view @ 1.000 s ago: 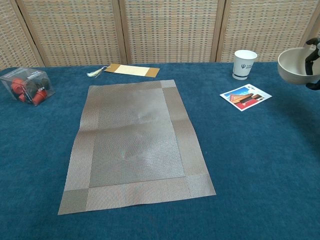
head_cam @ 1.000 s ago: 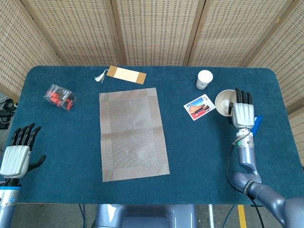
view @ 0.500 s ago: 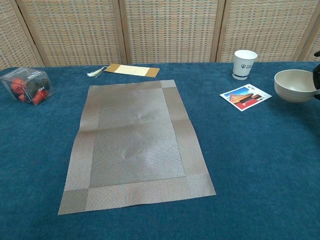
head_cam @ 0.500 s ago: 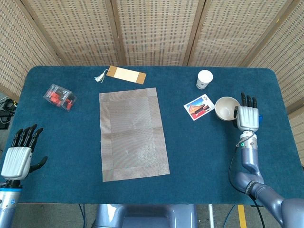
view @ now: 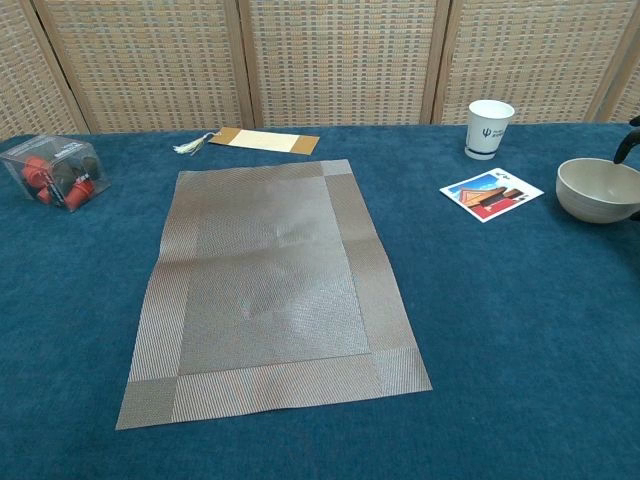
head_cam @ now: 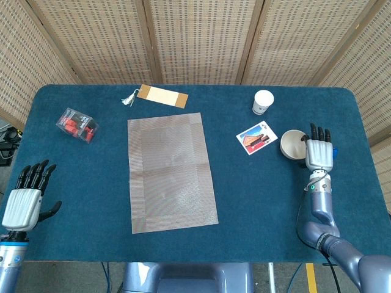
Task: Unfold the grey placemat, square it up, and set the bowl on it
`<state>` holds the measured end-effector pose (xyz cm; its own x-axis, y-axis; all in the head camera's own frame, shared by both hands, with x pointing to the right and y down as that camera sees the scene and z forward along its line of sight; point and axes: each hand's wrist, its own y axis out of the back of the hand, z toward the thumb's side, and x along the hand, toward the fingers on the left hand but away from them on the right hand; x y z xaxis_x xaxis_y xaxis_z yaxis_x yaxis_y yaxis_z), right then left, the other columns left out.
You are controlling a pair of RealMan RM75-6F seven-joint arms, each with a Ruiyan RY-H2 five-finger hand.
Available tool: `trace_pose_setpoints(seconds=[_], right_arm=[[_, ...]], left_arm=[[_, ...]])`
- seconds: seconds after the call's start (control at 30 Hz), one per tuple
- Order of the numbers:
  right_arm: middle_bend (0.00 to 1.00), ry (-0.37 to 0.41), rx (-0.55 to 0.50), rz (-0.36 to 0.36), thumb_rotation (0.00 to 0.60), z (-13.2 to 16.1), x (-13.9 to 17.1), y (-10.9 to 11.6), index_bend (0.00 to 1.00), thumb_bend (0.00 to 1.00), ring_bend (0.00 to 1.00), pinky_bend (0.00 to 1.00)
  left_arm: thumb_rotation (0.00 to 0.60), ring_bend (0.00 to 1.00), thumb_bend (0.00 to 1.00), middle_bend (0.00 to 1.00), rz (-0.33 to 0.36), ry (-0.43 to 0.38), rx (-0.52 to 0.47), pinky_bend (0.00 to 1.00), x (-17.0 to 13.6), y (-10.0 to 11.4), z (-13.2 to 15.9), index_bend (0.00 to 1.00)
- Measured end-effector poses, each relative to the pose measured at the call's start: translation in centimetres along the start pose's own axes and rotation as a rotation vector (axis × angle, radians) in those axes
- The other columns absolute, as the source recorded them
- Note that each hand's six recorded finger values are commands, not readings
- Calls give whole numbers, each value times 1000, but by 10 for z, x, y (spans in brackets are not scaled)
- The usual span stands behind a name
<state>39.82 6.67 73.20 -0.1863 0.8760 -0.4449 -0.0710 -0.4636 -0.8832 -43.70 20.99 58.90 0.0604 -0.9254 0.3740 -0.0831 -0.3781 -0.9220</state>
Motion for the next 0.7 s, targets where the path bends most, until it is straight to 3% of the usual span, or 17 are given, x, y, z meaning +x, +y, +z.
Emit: trace_pose_setpoints(seconds=[0.33,0.57,0.7], right_arm=[[0,82,-51,-40,600,16,32,6,244,153,0,0],[0,314,-108,-17,600,83,91,7,103,80,0,0],[0,448,-119,4,600,123,129,9,92,60,0,0]], left_arm=[[600,0,238,0,20,3,-19,0,0,7,-2,76],[600,0,238,0,-3,17,-13,0,0,3,-7,69],[600,0,239,0,-9,17,-13,0,0,3,-8,69]])
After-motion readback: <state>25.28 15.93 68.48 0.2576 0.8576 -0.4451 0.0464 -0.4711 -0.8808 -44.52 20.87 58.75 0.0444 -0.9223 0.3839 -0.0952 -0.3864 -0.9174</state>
